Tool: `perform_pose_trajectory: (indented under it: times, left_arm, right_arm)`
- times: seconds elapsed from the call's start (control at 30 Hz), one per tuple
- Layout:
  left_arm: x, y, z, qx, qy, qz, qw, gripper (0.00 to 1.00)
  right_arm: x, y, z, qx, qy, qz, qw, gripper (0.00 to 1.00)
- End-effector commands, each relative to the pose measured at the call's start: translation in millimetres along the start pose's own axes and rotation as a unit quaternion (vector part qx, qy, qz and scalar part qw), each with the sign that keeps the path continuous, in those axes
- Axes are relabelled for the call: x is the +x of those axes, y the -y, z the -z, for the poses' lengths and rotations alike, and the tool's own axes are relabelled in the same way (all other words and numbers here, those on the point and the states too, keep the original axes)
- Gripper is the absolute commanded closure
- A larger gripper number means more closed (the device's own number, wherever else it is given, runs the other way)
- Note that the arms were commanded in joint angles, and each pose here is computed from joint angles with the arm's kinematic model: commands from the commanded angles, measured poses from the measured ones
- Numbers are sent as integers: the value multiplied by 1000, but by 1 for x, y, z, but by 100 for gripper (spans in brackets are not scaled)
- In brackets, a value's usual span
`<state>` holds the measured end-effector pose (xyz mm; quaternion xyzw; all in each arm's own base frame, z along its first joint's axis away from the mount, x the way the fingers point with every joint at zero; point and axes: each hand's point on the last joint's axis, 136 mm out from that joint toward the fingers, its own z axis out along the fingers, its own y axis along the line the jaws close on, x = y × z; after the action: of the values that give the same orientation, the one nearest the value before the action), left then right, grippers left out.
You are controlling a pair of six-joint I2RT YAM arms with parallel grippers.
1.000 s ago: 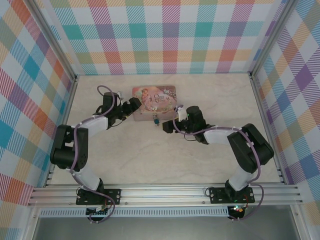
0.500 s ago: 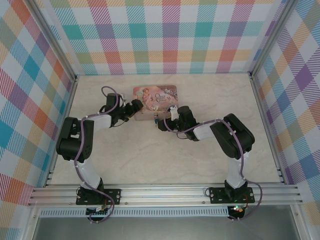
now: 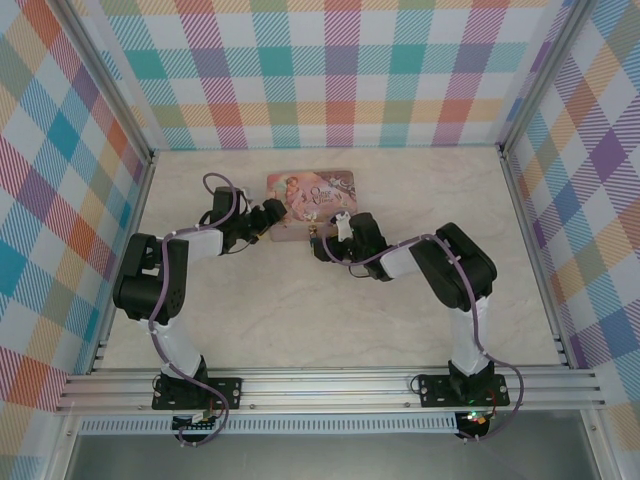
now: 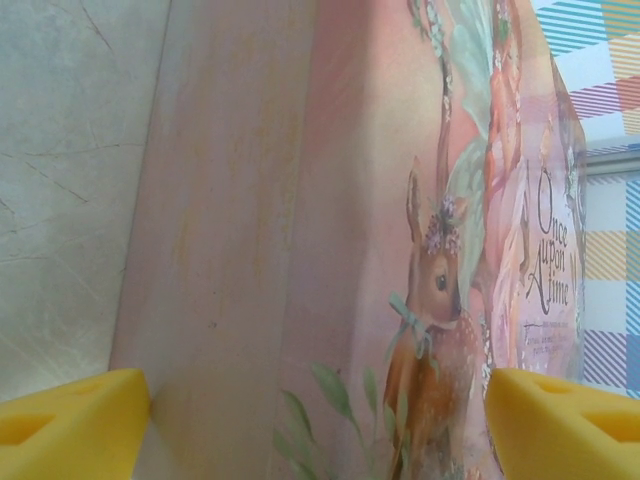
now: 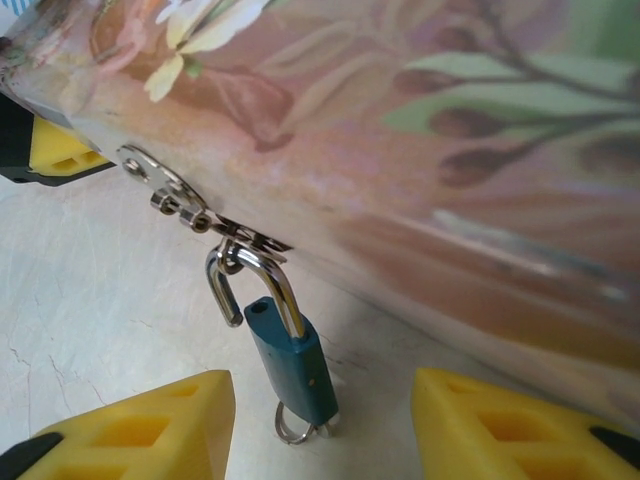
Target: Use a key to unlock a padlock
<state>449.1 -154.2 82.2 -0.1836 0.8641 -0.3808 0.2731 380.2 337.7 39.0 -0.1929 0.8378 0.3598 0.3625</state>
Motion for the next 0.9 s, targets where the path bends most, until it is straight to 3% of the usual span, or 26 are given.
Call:
perform_pose_trajectory:
  times: [0.0,0.3,0.53,0.7,0.87]
  left_arm:
    - [-4,5,0,18,1,-1,1000,14]
    - [-4,6,1,19,2,-2,1000,14]
    - [-2,7,5,21,2,-3,1000,14]
    - [3,10,11,25,3,-7,1000,14]
    - [9,15,21,25,10,-20,999,14]
  right_arm:
    - [-2,-11,-8,-20,2,2,1000,52]
    - [0,-11,-11,-19,1,-3,1000,65]
    - [-4,-9,-6,-9,13,-3,1000,84]
    - [-10,-4,3,15,26,-1,1000,89]
    - [-9,14,14,83,12,-10,996,90]
